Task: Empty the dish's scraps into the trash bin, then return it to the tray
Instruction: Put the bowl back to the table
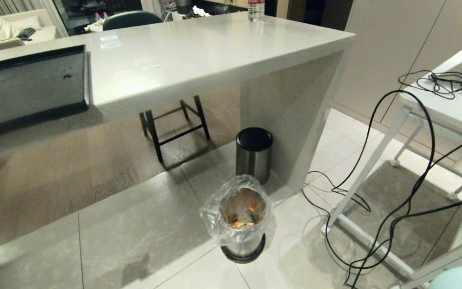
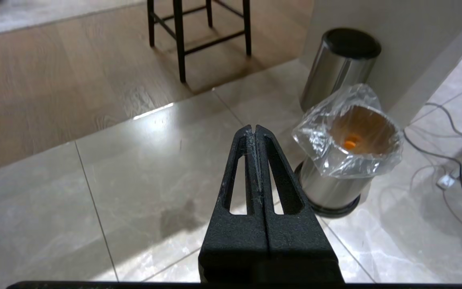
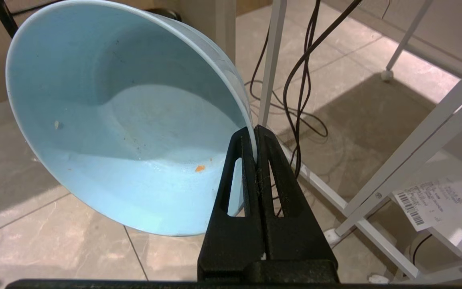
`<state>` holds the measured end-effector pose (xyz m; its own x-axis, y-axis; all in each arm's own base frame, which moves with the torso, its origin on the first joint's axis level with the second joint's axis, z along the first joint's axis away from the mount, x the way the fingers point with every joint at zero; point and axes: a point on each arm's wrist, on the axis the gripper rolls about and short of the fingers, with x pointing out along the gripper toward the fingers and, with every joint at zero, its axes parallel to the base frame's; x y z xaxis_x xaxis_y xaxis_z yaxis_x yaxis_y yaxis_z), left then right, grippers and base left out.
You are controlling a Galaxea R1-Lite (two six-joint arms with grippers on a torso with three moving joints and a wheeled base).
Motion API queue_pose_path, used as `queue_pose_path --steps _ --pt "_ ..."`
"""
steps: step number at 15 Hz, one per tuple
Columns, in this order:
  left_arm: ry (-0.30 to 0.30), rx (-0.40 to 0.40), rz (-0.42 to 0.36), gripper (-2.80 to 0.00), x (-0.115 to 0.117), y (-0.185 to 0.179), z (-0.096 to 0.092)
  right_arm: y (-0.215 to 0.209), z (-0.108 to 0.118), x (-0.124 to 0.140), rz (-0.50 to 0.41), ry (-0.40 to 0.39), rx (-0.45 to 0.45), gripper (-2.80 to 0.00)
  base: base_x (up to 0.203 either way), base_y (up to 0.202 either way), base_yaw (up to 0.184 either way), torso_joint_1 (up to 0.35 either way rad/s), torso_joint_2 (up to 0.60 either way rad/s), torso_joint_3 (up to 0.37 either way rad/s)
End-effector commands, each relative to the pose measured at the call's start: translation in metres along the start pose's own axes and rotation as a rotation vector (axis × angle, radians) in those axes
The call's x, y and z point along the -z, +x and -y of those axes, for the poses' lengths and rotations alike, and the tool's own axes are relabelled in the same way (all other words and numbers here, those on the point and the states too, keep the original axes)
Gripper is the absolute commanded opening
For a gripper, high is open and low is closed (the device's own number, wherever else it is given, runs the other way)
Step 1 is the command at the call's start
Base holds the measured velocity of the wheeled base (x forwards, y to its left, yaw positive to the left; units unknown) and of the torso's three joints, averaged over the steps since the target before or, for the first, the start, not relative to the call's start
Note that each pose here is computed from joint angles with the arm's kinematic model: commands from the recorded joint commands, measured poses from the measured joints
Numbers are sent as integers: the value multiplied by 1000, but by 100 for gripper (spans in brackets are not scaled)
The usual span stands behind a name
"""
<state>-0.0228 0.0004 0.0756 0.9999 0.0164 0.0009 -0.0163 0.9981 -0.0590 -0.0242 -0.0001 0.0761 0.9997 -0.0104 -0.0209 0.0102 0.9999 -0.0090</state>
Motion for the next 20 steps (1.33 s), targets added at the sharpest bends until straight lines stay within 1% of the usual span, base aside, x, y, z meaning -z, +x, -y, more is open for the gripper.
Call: queue_pose_path --steps 1,5,20 --pt "-1 -1 -1 -280 0 0 0 0 0 0 -2 0 0 -280 0 0 0 6 6 203" --pt "-1 -1 -1 -280 0 0 0 0 0 0 -1 0 0 -280 0 0 0 2 4 165" --pt "1 0 1 -280 0 0 0 0 0 0 1 12 0 -280 0 0 0 2 1 16"
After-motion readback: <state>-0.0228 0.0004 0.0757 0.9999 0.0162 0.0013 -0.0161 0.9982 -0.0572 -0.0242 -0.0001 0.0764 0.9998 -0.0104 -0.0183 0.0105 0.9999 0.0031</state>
